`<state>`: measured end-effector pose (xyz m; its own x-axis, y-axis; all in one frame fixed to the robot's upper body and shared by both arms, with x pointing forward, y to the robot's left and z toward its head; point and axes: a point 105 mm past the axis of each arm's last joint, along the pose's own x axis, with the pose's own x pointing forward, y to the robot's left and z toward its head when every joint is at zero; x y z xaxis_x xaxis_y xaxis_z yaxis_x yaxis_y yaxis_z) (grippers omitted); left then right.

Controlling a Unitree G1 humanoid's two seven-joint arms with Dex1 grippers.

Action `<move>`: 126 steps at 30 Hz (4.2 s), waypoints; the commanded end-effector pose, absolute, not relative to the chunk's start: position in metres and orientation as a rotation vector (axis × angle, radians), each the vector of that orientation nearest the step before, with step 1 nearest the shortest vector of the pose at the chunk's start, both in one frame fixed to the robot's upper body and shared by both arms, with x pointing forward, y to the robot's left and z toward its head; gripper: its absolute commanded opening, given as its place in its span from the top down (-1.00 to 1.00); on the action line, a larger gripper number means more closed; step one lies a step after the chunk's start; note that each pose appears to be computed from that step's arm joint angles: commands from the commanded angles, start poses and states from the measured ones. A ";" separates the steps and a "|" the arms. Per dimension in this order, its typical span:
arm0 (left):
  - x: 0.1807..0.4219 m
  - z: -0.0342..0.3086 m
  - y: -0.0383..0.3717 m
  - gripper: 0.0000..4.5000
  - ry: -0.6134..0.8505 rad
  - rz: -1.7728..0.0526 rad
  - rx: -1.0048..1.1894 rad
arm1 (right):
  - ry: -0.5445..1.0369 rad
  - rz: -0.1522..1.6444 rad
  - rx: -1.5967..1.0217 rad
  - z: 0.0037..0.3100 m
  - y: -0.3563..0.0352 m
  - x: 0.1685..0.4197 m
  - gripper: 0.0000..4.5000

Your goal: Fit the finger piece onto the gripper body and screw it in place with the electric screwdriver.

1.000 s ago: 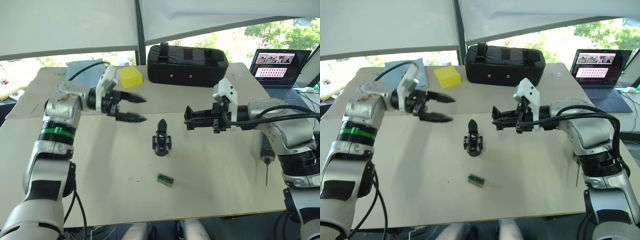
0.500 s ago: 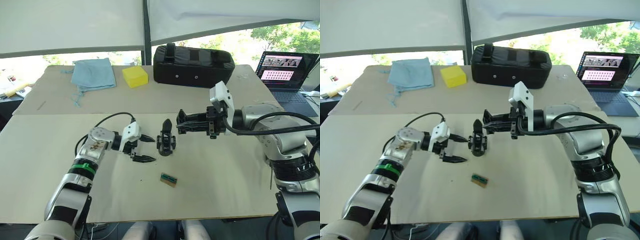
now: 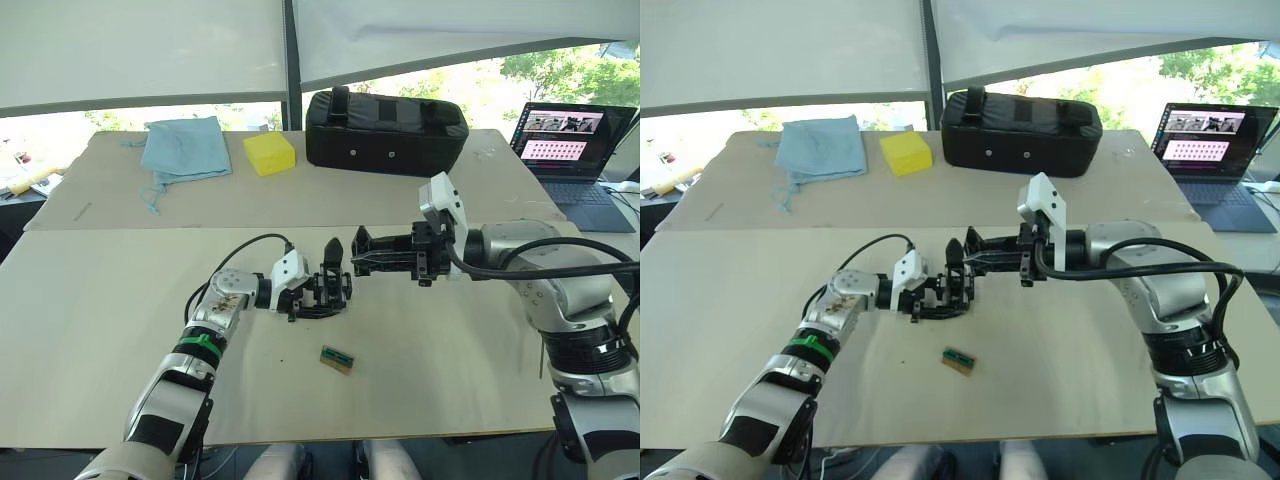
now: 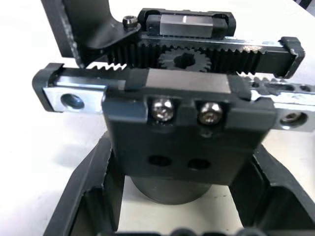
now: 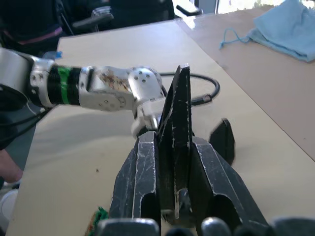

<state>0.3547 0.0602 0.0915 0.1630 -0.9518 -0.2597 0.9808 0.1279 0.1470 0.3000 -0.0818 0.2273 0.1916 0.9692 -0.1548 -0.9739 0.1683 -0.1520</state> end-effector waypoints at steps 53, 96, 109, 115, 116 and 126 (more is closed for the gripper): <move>0.357 0.093 0.053 -0.03 0.085 -1.437 0.350 | 0.171 1.450 -0.344 0.105 -0.076 0.326 0.83; 0.360 0.097 0.048 -0.03 0.077 -1.439 0.356 | 0.096 1.525 -0.341 0.163 -0.072 0.318 -0.24; 0.363 0.088 0.055 -0.66 0.125 -1.421 0.373 | 0.229 1.263 -0.474 0.191 -0.141 0.313 -0.35; 0.364 0.094 0.083 -1.00 0.138 -1.391 0.400 | 0.459 0.942 -0.403 0.208 -0.191 0.304 -0.97; 0.360 0.102 0.094 -1.00 0.129 -1.393 0.394 | 0.562 0.802 -0.368 0.204 -0.214 0.305 -0.97; 0.282 0.201 0.113 -1.00 0.101 -1.595 0.355 | 0.944 0.024 -0.219 0.162 -0.354 0.295 -0.97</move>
<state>0.2934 0.1223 0.1760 0.0364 -0.9425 -0.3321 0.9879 -0.0161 0.1541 0.2930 -0.3387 0.1591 0.5701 -0.0076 -0.8216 -0.1777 0.9751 -0.1323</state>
